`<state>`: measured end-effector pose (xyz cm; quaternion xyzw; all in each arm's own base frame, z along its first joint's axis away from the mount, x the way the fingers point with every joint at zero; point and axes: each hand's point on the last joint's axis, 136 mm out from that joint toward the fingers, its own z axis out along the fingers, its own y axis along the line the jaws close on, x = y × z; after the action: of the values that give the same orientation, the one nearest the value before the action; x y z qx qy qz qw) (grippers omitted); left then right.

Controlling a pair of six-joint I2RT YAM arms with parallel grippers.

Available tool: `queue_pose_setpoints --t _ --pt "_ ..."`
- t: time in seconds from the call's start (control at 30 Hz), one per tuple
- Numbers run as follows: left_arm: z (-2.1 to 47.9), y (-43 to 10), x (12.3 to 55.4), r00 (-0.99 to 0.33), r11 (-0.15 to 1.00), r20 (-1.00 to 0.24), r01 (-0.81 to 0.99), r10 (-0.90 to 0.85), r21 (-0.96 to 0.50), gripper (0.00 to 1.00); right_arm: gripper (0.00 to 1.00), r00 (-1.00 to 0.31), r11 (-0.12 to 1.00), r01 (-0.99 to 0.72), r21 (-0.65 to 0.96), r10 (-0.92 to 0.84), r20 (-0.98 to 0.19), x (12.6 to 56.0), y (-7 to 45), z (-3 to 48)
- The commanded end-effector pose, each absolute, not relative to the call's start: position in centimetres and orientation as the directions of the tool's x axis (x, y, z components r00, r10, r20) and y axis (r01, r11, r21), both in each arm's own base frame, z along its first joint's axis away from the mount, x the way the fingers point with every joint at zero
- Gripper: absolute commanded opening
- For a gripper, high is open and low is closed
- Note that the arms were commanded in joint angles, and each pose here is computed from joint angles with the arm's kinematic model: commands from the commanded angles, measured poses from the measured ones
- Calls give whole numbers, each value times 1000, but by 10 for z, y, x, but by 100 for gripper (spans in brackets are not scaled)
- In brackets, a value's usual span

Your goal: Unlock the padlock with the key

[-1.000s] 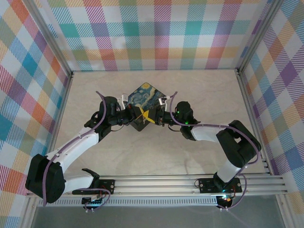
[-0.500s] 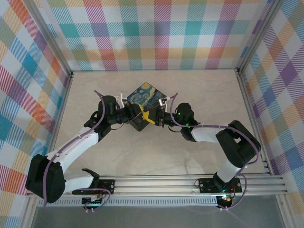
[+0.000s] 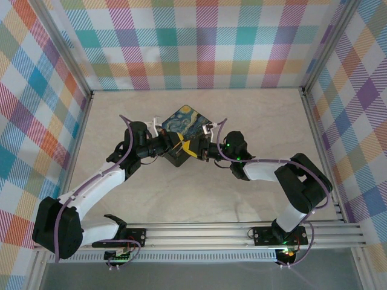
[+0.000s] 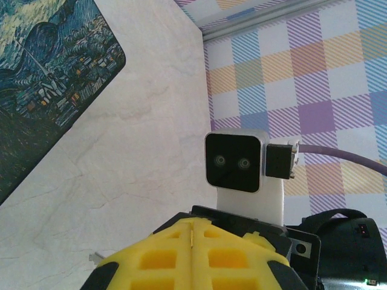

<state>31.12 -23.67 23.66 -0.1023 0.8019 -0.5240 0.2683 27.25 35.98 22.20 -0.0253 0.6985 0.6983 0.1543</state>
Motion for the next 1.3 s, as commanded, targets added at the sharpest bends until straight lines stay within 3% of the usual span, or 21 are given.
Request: queue_pose_setpoints --t 0.0,0.13,0.33,0.77,0.83,1.03,1.2,1.27 --pt "250 -234 308 -824 402 -350 165 -446 -901 0 27 -938 -59 -296 953 206 -279 275 362 242" --pt "250 -234 307 -824 400 -350 167 -445 -901 0 24 -941 -45 -282 958 207 -268 278 364 236" --pt "250 -233 306 -824 402 -352 169 -443 -900 0 19 -918 58 -343 938 191 -347 271 361 242" --pt "253 -237 304 -832 382 -350 183 -430 -906 0 3 -905 58 -366 929 212 -369 271 358 248" --pt "254 -236 304 -830 384 -353 185 -432 -905 0 4 -902 58 -371 927 212 -375 271 358 250" --pt "254 -235 303 -828 386 -357 188 -432 -903 0 26 -899 79 -358 930 240 -366 276 349 248" --pt "253 -235 302 -828 388 -357 187 -431 -902 0 30 -890 102 -352 931 272 -366 280 336 246" --pt "253 -235 302 -829 388 -357 187 -431 -903 0 25 -891 105 -359 927 256 -375 278 338 248"
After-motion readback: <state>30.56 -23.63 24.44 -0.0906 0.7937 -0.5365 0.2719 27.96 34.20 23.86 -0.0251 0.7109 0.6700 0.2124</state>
